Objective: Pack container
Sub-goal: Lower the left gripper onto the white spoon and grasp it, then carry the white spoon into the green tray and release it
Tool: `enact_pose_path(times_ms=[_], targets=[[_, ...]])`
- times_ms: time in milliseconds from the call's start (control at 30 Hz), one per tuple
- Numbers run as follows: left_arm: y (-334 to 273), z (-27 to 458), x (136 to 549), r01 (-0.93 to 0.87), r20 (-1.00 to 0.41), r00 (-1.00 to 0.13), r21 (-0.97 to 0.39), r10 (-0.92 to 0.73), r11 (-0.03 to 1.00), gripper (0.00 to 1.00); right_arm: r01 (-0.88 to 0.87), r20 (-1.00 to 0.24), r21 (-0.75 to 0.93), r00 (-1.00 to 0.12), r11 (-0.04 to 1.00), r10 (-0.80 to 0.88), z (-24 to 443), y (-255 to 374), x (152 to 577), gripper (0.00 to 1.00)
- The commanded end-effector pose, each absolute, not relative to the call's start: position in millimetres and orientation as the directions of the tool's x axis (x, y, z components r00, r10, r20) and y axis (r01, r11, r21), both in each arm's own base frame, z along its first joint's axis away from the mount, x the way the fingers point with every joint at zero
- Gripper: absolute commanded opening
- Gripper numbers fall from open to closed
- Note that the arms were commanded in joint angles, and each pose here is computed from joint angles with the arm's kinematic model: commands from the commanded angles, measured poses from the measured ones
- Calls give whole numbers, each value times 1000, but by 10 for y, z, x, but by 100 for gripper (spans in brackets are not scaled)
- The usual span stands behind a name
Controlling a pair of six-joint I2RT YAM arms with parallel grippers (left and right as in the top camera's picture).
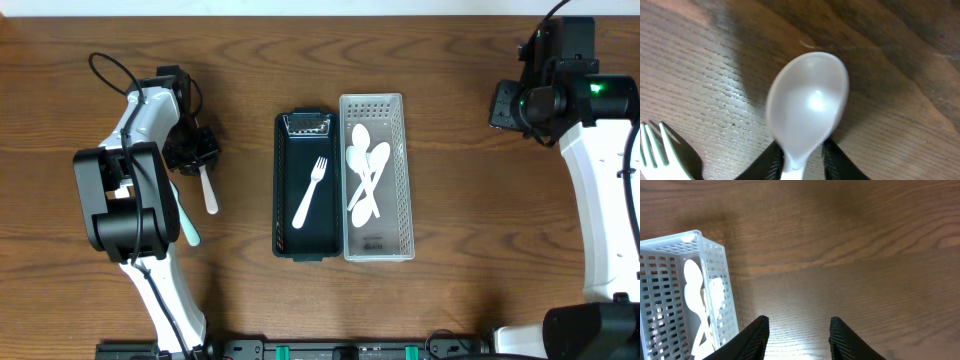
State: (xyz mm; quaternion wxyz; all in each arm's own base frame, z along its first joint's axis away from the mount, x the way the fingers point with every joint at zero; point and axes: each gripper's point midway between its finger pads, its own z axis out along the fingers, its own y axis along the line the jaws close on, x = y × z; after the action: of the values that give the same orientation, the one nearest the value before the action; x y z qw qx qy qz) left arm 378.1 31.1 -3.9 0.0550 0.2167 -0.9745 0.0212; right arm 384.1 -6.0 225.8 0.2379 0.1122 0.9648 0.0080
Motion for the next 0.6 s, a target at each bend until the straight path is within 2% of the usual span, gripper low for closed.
enact_pose_path(times_ms=[0, 267, 300, 400, 567], targets=[[320, -123, 3676, -418, 148, -898, 6, -414, 909, 23, 232, -451, 61, -862, 971, 234, 2230, -108, 3830, 42], [325, -124, 3677, -417, 147, -898, 8, -414, 909, 19, 232, -451, 61, -861, 971, 234, 2230, -109, 3831, 43], [325, -124, 3677, -417, 146, -899, 8, -414, 909, 14, 232, -451, 61, -861, 971, 234, 2230, -109, 3831, 43], [325, -124, 3678, -417, 146, -899, 8, -414, 909, 8, 232, -451, 60, -861, 971, 234, 2231, -110, 3831, 43], [322, -99, 3690, -413, 143, -901, 7, -410, 910, 6, 232, -452, 61, -861, 971, 234, 2231, -110, 3832, 43]])
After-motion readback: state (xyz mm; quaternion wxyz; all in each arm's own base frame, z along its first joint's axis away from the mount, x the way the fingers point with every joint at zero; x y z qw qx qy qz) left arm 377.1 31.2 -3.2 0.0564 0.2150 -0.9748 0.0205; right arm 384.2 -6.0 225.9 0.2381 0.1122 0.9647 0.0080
